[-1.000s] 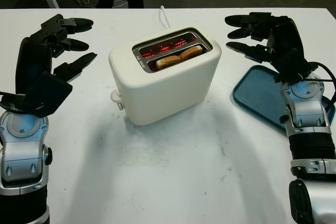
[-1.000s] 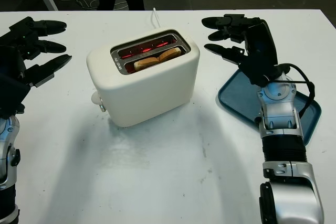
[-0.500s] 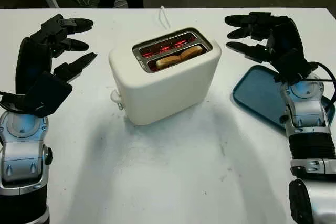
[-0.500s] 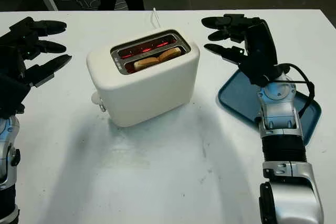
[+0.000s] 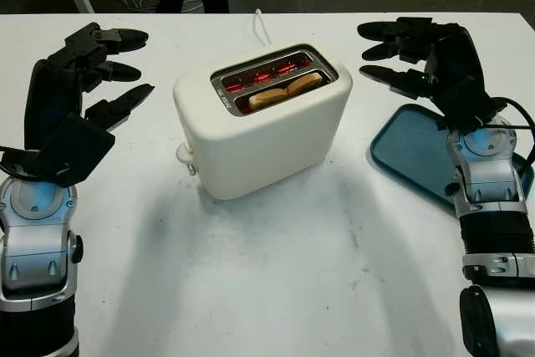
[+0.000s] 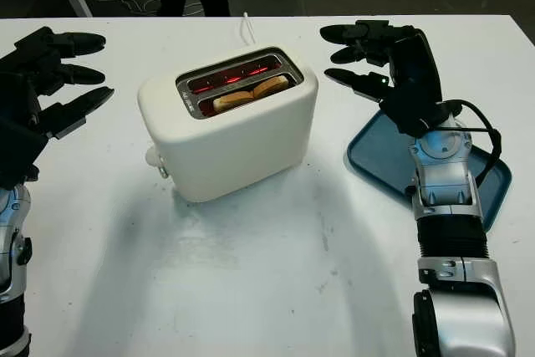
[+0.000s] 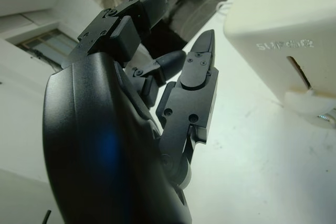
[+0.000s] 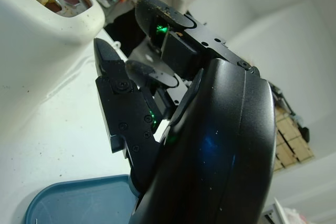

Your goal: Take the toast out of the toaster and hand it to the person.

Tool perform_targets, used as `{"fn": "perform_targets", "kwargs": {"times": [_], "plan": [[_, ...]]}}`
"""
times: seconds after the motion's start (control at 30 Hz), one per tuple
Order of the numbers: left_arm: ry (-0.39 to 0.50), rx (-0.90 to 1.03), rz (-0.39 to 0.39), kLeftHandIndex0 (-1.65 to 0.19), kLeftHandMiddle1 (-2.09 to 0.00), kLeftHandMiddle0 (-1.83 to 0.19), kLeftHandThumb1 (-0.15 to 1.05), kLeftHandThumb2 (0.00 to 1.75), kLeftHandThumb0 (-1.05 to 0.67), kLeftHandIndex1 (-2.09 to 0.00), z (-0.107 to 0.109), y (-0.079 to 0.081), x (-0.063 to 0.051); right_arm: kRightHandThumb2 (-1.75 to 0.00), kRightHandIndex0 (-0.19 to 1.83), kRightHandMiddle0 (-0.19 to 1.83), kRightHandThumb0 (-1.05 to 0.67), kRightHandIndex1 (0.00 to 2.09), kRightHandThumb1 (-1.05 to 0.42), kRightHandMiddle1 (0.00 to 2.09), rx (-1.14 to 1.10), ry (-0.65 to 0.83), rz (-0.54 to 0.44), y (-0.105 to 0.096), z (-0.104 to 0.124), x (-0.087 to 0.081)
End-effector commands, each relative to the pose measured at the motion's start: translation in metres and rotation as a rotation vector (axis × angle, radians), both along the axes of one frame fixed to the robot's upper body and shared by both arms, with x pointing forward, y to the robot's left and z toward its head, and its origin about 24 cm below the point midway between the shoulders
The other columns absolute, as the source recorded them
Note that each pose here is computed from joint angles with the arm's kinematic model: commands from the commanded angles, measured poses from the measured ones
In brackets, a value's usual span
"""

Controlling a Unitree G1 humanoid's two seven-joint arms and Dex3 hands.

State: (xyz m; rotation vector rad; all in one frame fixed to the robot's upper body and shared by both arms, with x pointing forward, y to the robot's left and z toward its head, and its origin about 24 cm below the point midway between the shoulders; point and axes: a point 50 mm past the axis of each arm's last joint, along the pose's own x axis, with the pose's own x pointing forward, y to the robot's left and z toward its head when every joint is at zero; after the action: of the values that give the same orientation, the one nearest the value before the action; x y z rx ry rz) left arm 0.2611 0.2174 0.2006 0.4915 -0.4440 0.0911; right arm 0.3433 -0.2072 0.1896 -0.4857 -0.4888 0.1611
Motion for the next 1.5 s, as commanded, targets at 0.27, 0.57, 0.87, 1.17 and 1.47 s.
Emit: {"fn": "perform_targets", "kwargs": {"times": [0.27,0.57,0.87,1.17,1.47], "plan": [[-0.007,0.007,0.009,-0.52,-0.99,-0.46,0.92,0.04,-0.10,-0.58,0.0014,0.0007,-0.0027,0.00,0.67,0.95,-0.09,0.80,-0.80,0.01,0.021,-0.003,0.006,0.0006,0.0033,0.0000],[-0.006,0.001,0.012,-0.52,-0.99,-0.46,0.92,0.04,-0.11,-0.57,0.0000,0.0012,-0.0023,0.00,0.66,0.94,-0.05,0.81,-0.80,0.00,0.013,-0.001,-0.001,0.0017,0.0041,-0.0009],[-0.006,-0.006,0.007,-0.52,-0.99,-0.46,0.92,0.04,-0.10,-0.56,0.0001,0.0011,-0.0023,0.00,0.66,0.94,-0.02,0.81,-0.80,0.00,0.024,0.001,0.007,0.0016,0.0036,-0.0005],[-0.004,0.005,0.012,-0.52,-0.99,-0.46,0.92,0.04,-0.10,-0.56,0.0003,0.0013,-0.0026,0.00,0.66,0.94,-0.01,0.82,-0.81,0.00,0.014,-0.002,0.007,0.0019,0.0043,-0.0008],[-0.012,0.026,0.021,-0.54,-0.99,-0.48,0.92,0.03,-0.09,-0.56,0.0017,0.0007,-0.0023,0.00,0.65,0.94,-0.03,0.83,-0.81,0.00,0.023,0.000,0.009,0.0014,0.0043,-0.0003]]}}
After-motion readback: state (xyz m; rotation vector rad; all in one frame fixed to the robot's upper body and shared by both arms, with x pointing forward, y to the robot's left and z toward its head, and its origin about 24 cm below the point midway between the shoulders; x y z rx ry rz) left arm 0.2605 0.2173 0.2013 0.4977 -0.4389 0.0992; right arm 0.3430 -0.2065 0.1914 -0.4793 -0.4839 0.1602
